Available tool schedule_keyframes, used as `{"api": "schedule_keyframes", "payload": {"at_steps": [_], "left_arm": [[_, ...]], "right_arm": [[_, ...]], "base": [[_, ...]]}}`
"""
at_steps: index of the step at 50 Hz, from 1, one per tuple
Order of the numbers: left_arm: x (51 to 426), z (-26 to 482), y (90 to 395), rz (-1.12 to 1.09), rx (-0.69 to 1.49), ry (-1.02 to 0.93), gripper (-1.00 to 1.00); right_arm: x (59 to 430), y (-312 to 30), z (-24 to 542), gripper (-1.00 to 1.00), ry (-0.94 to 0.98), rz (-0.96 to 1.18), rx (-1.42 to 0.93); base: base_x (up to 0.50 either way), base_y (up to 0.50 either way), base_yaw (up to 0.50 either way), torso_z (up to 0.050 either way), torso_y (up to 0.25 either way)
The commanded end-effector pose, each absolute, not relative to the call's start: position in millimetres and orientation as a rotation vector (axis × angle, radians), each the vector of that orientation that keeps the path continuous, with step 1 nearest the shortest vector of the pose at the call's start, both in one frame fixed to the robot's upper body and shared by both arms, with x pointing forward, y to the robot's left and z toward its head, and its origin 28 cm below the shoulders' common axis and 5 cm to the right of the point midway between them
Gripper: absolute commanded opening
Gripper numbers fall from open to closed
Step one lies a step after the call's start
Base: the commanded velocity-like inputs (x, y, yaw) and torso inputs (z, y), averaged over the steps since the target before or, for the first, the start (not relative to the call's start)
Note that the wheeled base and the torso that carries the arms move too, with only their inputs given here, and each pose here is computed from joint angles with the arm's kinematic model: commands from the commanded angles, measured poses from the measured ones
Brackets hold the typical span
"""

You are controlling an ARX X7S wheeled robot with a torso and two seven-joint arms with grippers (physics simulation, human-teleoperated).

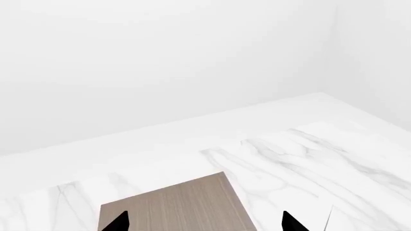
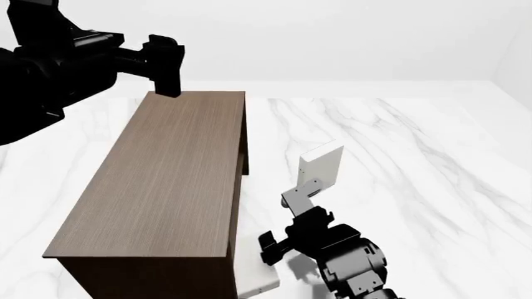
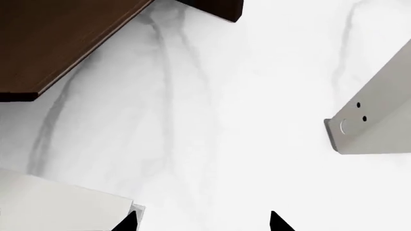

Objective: Pick up the book on the right and place it under the cabinet shelf.

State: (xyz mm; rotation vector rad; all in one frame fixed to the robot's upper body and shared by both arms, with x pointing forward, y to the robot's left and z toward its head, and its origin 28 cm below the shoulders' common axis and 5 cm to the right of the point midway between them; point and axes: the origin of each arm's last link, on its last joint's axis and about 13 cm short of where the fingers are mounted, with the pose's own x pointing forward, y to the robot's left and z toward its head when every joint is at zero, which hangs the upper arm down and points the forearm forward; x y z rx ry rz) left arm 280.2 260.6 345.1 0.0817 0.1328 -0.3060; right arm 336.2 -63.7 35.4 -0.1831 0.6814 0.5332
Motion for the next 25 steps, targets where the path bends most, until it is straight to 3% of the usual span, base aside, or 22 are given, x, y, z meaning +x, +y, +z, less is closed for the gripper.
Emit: {"api": "schedule_keyframes", "payload": {"at_steps": [1,25], "left_arm": [[281.1,345.2,260.8,-0.305,0.083,0.133,1.0],[279.8,345.7,261.1,-0.31,0.077,0.126,1.0]], "right_arm": [[334.4,-48.2,34.5,1.0,0.689,0.609,-0.108],[319.3,-53.6,63.9,1.0,0.617,0.601,-0.085]], "base": [[0.0,0.0,0.0,0.0,0.0],[0.0,0.0,0.0,0.0,0.0]]}}
